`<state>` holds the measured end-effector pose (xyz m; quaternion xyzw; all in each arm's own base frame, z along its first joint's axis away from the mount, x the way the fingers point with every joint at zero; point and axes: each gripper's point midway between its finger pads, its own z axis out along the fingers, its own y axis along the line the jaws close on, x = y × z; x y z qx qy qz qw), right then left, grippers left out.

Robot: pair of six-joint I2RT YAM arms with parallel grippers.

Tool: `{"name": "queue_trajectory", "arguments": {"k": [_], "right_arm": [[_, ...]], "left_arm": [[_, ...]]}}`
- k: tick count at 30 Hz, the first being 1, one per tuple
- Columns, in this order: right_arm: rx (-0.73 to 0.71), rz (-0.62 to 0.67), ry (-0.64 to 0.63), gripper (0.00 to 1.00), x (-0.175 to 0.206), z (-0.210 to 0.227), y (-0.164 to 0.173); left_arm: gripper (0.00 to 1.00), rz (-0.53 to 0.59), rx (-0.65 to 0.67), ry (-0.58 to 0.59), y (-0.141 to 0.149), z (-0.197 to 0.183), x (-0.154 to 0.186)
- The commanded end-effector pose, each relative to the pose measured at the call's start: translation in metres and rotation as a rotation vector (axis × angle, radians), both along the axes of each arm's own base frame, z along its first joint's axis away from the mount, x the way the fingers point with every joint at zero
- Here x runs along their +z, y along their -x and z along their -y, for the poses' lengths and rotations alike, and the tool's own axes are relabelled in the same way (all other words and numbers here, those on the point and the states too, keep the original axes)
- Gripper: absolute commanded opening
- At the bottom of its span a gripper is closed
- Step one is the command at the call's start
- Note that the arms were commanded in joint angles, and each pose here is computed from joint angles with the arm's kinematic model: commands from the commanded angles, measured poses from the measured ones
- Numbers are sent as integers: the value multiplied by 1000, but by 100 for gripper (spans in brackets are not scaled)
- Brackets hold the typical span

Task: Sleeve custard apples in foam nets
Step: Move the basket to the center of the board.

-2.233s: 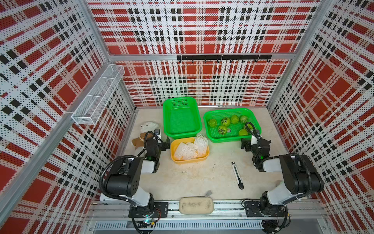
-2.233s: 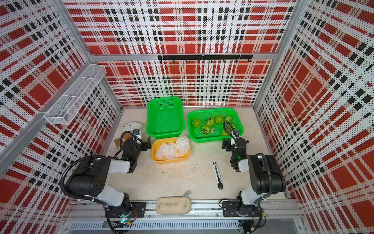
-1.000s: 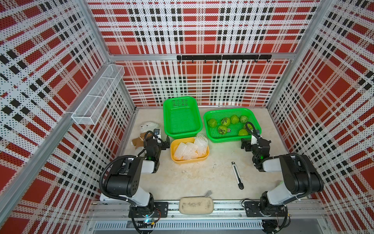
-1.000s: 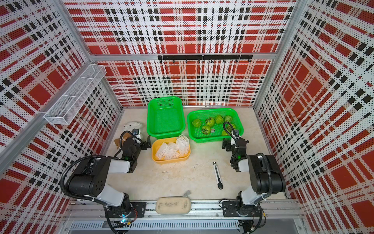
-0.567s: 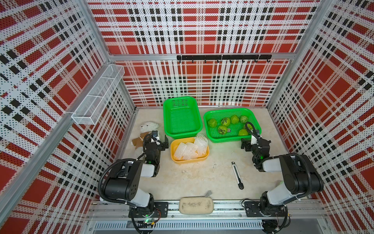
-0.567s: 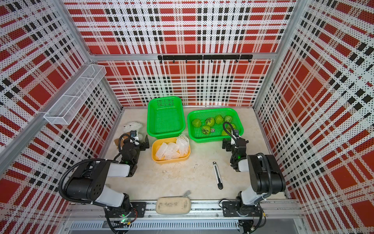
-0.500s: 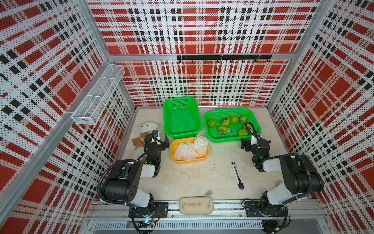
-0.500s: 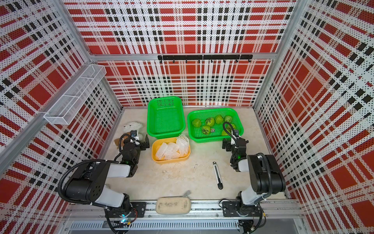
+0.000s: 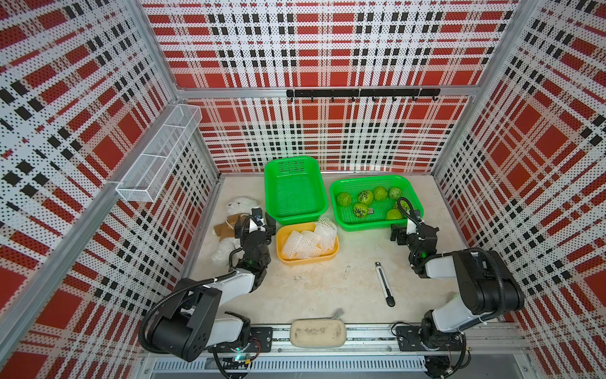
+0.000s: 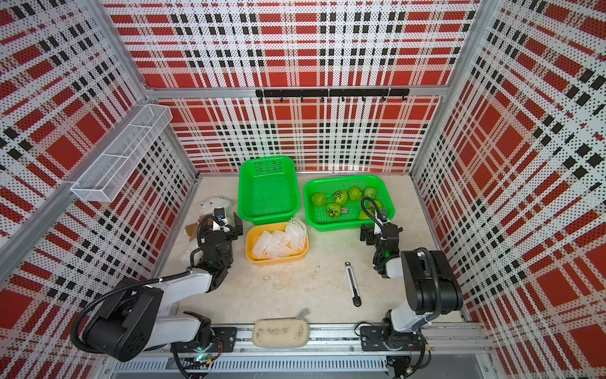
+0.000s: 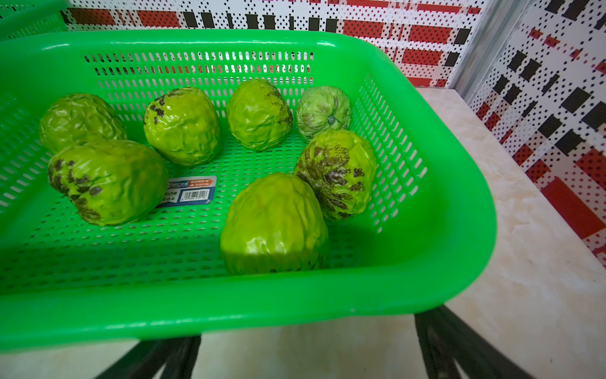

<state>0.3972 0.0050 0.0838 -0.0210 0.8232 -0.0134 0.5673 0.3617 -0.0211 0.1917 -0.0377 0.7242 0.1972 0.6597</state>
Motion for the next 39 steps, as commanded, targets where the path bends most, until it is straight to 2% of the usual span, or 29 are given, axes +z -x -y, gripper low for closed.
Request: {"name": "queue_trajectory", "arguments": {"k": [1,6,13,18,22,26,32,39], "right_arm": [[-14,81,37,100,30,-1,-14],[-28,121,97,100,44,-7,-5],[13,85,66,100,84,-16,2],[96,-54,24,100,105,-32,0],[181,-207,-70,100,114,-55,-11],[250,-321,-113,100,116,-86,-20],[305,-514,-127,100,98,-129,-39],[299,-636,-164,100,64,-152,-67]], "left_arm": [[99,-36,124,-35,12,-6,11],[99,-115,99,5,14,21,15],[99,-184,-41,-23,22,77,29],[99,-259,-195,22,28,113,22],[100,-375,-356,70,32,146,11],[99,-473,-433,97,38,165,4],[99,-629,-583,167,58,193,-10],[99,-709,-750,298,82,212,-7]]}}
